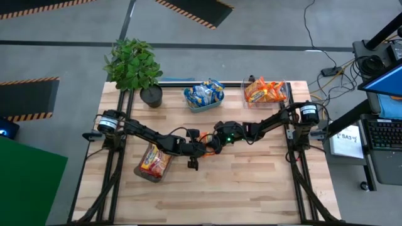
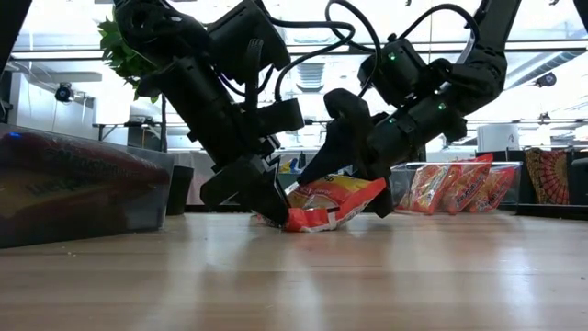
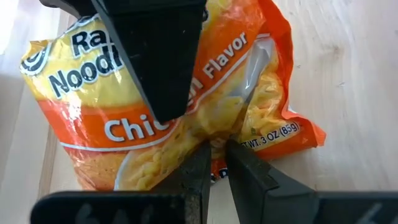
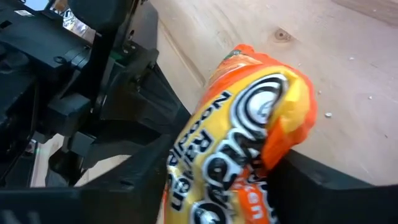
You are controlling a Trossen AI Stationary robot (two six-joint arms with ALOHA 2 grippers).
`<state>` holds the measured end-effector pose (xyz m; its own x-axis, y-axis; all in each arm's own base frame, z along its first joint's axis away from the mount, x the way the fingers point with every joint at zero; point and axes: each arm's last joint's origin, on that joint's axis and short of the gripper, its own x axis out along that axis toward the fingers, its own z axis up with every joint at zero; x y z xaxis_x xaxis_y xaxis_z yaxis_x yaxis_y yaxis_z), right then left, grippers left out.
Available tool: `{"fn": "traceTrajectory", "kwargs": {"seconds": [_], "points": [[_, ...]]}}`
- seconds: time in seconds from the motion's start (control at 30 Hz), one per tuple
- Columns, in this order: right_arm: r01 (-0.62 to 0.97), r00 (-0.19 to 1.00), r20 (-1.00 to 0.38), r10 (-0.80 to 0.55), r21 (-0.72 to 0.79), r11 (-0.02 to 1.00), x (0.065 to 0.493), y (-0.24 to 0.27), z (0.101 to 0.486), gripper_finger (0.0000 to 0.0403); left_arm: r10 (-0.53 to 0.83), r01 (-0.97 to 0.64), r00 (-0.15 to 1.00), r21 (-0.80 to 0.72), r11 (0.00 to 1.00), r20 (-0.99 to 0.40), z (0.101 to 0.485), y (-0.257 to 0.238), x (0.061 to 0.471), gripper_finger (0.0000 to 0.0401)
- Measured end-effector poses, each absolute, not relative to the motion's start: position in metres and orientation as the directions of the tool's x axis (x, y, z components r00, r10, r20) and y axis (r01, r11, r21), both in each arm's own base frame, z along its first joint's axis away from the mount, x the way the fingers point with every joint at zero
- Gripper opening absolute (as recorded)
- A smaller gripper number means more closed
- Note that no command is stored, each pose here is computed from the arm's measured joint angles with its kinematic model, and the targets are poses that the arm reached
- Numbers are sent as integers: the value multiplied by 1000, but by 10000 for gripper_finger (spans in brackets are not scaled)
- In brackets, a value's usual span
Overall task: Sort Maruchan noodles
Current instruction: Put the orange noodle pack into the transparent bin
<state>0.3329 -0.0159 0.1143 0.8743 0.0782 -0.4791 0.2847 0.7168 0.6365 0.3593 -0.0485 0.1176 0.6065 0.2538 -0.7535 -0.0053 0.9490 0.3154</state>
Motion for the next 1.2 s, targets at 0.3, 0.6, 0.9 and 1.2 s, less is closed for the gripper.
{"fn": "traceTrajectory", "kwargs": {"seconds": [0.3,0.6,0.9,1.2], "points": [[290,870,-486,80,636,716,331,-16,119,92,251,-7,616,313,950,-747,123,-49,358,37],[263,869,-481,117,650,713,327,-14,130,17,241,40,624,338,940,-744,156,-54,344,37],[329,830,-554,65,580,745,311,-29,198,17,246,35,749,408,912,-615,236,-51,312,37],[664,584,-752,-305,226,713,270,-94,310,17,232,-55,834,342,938,-501,275,-48,292,37]]}}
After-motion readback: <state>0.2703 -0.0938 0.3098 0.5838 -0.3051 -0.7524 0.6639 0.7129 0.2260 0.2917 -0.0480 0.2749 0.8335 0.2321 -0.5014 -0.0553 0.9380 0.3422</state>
